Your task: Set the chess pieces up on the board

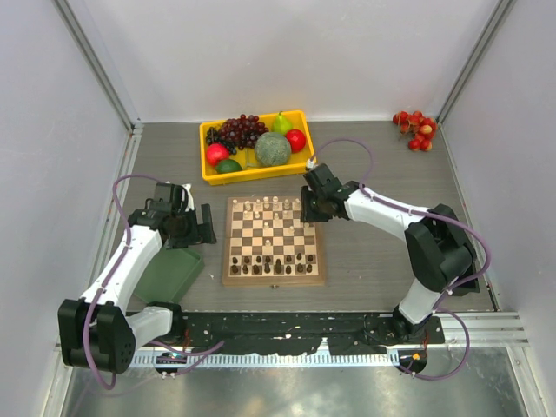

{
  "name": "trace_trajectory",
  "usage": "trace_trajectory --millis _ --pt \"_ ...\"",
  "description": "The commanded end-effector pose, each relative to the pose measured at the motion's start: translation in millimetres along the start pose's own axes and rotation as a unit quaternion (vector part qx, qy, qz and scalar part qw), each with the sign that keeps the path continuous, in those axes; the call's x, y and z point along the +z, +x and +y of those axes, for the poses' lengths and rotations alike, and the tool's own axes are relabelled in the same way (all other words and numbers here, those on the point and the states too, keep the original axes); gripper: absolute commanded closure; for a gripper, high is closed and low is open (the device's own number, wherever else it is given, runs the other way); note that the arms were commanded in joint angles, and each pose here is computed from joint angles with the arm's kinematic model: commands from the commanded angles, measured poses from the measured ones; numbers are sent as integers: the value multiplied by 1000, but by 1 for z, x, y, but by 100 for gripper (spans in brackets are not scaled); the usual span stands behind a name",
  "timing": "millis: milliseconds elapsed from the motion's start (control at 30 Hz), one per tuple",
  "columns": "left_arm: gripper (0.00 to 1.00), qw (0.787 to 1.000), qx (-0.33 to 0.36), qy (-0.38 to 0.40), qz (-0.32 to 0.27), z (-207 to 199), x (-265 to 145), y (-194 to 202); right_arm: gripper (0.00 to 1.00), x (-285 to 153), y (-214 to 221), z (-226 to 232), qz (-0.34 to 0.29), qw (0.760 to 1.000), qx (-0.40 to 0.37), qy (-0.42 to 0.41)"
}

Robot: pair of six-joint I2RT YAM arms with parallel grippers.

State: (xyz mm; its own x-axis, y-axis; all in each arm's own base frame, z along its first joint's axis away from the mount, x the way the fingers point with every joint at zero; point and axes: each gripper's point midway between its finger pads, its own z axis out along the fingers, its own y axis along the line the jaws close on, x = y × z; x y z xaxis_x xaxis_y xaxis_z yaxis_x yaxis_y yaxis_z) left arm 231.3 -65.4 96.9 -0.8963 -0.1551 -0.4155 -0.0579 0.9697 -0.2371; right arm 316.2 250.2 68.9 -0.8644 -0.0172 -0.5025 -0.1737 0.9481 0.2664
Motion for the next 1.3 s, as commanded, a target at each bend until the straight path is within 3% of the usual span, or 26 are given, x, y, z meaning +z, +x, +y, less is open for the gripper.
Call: trace_trajectory --millis 0,333,633,1267 --pt "9 1000 7 10 -22 -4 -3 -15 67 -2 -9 7 -7 1000 -11 -4" --pt "9 1000 7 4 -22 -2 -3 -14 80 -7 -20 5 -27 999 -18 8" --pt "9 1000 8 3 -22 -2 -3 -15 80 -3 -49 3 -61 997 -23 31" --pt "9 1000 8 4 -22 -2 -3 -14 80 11 -37 -12 -45 998 -17 48"
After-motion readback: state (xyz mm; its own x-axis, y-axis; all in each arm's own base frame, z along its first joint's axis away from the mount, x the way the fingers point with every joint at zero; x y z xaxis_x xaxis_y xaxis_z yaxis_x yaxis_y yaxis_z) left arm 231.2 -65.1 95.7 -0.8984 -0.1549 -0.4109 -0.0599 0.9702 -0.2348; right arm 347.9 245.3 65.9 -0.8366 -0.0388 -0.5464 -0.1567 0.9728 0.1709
